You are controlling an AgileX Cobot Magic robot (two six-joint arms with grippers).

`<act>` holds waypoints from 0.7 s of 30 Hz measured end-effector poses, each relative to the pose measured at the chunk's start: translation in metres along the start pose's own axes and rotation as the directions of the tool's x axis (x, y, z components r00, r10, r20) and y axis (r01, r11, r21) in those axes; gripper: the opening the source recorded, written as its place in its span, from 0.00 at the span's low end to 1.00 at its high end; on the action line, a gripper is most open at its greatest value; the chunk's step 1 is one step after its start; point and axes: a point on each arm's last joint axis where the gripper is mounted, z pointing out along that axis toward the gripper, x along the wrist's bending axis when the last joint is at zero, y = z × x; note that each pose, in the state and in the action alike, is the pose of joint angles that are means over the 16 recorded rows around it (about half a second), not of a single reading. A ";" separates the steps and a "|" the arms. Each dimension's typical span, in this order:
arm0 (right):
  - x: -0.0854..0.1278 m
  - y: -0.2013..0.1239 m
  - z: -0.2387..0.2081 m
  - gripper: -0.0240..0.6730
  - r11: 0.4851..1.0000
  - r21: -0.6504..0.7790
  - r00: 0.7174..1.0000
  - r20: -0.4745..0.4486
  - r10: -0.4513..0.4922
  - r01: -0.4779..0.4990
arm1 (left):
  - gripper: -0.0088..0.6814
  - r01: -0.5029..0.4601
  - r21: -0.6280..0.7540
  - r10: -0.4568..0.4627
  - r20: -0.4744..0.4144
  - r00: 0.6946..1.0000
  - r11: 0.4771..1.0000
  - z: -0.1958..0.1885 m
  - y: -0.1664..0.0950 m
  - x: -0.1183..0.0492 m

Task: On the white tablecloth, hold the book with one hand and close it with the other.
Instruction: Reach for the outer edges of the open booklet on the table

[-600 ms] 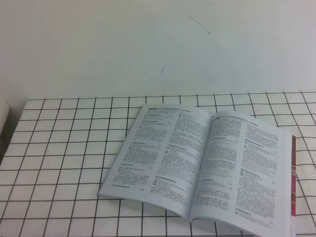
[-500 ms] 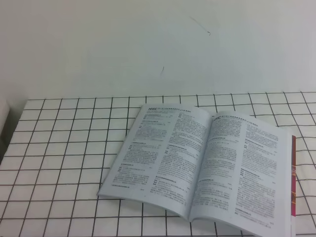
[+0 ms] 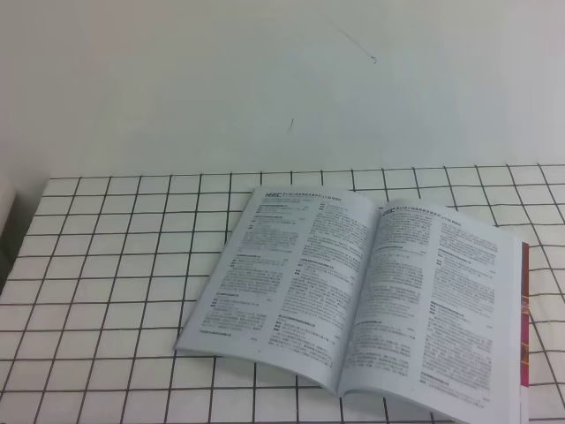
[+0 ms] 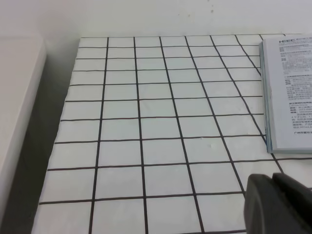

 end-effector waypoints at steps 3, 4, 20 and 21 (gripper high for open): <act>0.000 0.000 0.000 0.03 1.000 0.000 1.000 0.000 0.000 0.000 | 0.01 0.000 0.000 0.000 0.000 1.000 1.000 0.000 0.000 0.000; 0.000 0.000 0.000 0.03 1.000 0.000 1.000 0.000 0.000 0.000 | 0.01 0.001 0.000 -0.001 0.000 1.000 1.000 0.000 0.000 0.000; 0.000 0.000 0.000 0.03 1.000 0.000 1.000 0.000 0.000 0.000 | 0.01 -0.016 0.000 0.016 -0.005 1.000 1.000 0.000 0.000 0.000; 0.000 0.000 0.000 0.03 1.000 0.000 1.000 0.000 0.000 0.000 | 0.01 -0.018 0.000 0.018 -0.006 1.000 1.000 0.000 0.000 0.001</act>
